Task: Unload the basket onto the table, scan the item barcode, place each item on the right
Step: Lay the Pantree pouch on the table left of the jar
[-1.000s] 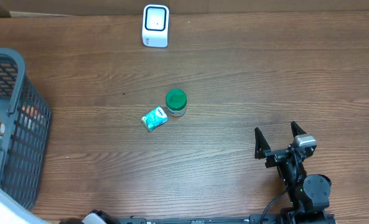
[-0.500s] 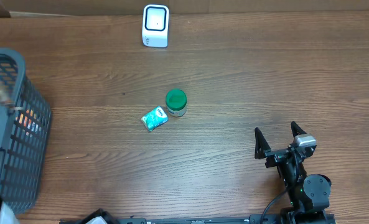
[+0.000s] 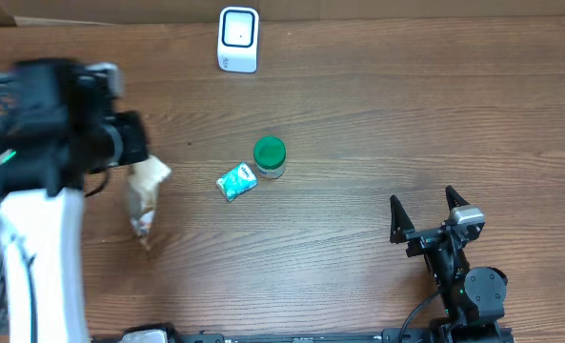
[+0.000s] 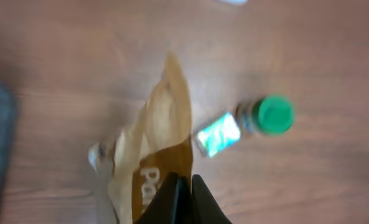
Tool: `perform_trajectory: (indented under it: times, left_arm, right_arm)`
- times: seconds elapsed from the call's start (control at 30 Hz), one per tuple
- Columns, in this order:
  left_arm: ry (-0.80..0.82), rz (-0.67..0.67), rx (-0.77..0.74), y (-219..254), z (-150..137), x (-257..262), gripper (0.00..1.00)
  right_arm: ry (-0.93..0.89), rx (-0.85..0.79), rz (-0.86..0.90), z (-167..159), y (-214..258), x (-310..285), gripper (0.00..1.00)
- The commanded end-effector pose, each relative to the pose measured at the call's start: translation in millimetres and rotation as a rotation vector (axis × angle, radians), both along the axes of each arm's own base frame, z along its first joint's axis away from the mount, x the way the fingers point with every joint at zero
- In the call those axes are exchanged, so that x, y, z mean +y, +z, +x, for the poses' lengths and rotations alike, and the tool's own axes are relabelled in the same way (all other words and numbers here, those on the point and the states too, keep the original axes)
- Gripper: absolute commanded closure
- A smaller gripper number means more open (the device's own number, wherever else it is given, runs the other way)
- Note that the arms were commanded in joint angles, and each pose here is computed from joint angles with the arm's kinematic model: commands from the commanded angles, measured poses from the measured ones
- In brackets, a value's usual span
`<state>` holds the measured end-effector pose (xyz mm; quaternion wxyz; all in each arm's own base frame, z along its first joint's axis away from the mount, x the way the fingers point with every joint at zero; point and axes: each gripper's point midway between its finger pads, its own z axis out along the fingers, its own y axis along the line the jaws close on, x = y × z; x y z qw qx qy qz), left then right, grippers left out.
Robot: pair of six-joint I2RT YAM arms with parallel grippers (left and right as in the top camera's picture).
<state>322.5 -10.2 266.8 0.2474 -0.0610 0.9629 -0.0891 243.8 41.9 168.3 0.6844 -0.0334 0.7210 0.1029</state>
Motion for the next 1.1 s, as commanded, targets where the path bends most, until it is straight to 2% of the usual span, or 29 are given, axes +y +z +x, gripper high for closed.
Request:
perform_trajectory:
  times: [0.0,0.13,0.23,0.27,0.33,0.73,0.87,0.9,1.07]
  left_arm:
    - [-0.107,0.032,0.05,-35,10,-26,0.93]
    - [-0.182,0.034,0.085,-56,22,-52,0.76]
    - [-0.233,0.036,0.067,-61,31,-72,0.54]
    - [-0.24,0.035,0.053,-59,33,-75,0.44]
    - [-0.24,0.035,0.047,-59,34,-75,0.35]
    - [-0.24,0.034,0.033,-57,37,-75,0.34]
    - [-0.247,0.033,-0.035,-26,42,-77,0.34]
    - [-0.255,0.034,-0.06,-13,43,-77,0.33]
    - [-0.273,0.015,-0.109,25,38,-80,0.09]
  right_arm:
    - [-0.003,0.0,-0.001,0,-3,0,0.0]
    - [-0.003,0.0,-0.001,0,-3,0,0.0]
    - [-0.003,0.0,-0.001,0,-3,0,0.0]
    - [-0.003,0.0,-0.001,0,-3,0,0.0]
    - [-0.003,0.0,-0.001,0,-3,0,0.0]
    - [-0.003,0.0,-0.001,0,-3,0,0.0]
    - [-0.003,0.0,-0.001,0,-3,0,0.0]
    - [-0.003,0.0,-0.001,0,-3,0,0.0]
    - [-0.003,0.0,-0.001,0,-3,0,0.0]
